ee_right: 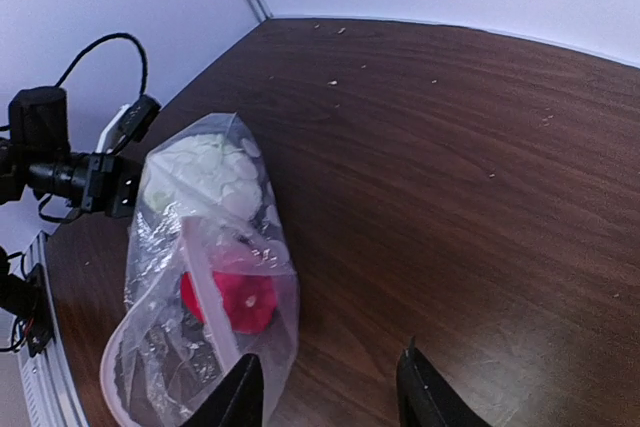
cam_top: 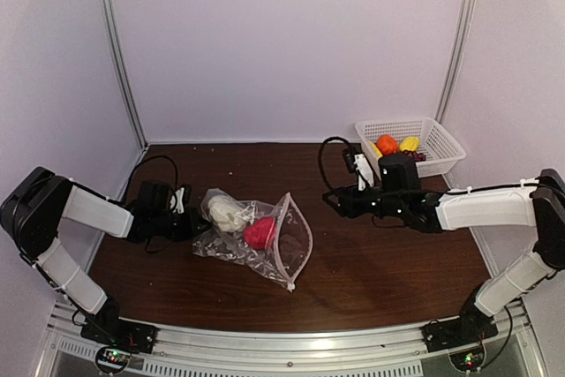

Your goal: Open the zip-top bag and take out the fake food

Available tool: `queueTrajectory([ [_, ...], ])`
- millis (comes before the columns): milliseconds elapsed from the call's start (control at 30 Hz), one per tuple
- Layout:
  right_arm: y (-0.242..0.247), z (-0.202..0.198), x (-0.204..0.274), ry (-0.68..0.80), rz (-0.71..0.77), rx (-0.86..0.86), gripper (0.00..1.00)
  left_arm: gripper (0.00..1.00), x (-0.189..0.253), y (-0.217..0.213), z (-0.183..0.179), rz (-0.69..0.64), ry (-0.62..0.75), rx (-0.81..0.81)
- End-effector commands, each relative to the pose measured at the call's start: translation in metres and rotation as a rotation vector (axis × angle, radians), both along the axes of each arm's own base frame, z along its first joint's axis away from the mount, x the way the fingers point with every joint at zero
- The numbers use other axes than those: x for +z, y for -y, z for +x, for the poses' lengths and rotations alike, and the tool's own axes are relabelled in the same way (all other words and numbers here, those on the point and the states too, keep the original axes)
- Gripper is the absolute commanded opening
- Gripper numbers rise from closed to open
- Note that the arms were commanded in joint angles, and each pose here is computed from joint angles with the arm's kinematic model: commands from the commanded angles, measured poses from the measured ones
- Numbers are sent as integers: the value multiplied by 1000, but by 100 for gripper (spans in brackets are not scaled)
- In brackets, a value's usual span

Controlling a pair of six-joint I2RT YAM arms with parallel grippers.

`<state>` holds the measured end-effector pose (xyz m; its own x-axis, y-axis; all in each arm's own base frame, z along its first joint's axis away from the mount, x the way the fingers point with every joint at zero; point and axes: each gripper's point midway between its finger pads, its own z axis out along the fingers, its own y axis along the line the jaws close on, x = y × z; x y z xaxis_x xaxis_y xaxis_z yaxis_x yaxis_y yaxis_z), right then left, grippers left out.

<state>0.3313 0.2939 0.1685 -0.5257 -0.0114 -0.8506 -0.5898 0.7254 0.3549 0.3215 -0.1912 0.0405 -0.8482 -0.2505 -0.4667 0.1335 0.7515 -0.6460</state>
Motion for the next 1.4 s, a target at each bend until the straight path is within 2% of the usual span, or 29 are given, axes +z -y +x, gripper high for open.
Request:
queueTrajectory([
  [0, -34, -39, -4, -18, 39, 108, 46, 0, 12, 0, 5, -11, 58, -6],
  [267, -84, -63, -43, -96, 26, 195, 38, 0, 14, -2, 2, -9, 64, 0],
  [667, -132, -49, -73, -176, 24, 208, 30, 0, 12, -2, 2, -11, 64, -3],
  [700, -132, -49, -74, -179, 19, 197, 31, 0, 13, -2, 2, -12, 63, -4],
  [767, -124, -49, -71, -173, 20, 156, 43, 0, 14, -2, 1, -12, 66, -2],
  [800, -117, -49, -70, -169, 18, 132, 45, 0, 14, -3, 1, -8, 67, 0],
  [900, -83, -50, -67, -143, -43, 37, 48, 0, 16, -4, 0, -2, 69, 4],
  [967, -62, -50, -59, -109, -87, -16, 54, 0, 15, -4, 0, 0, 66, 2],
  [1033, -48, -55, -51, -92, -127, -29, 60, 0, 12, -4, -1, 4, 58, 0],
  [1100, -44, -60, -45, -82, -126, -22, 61, 0, 10, -5, -2, 6, 50, -1],
  [1367, -85, -100, -26, -108, -11, 131, 39, 0, 16, -8, -1, 7, 72, 19],
])
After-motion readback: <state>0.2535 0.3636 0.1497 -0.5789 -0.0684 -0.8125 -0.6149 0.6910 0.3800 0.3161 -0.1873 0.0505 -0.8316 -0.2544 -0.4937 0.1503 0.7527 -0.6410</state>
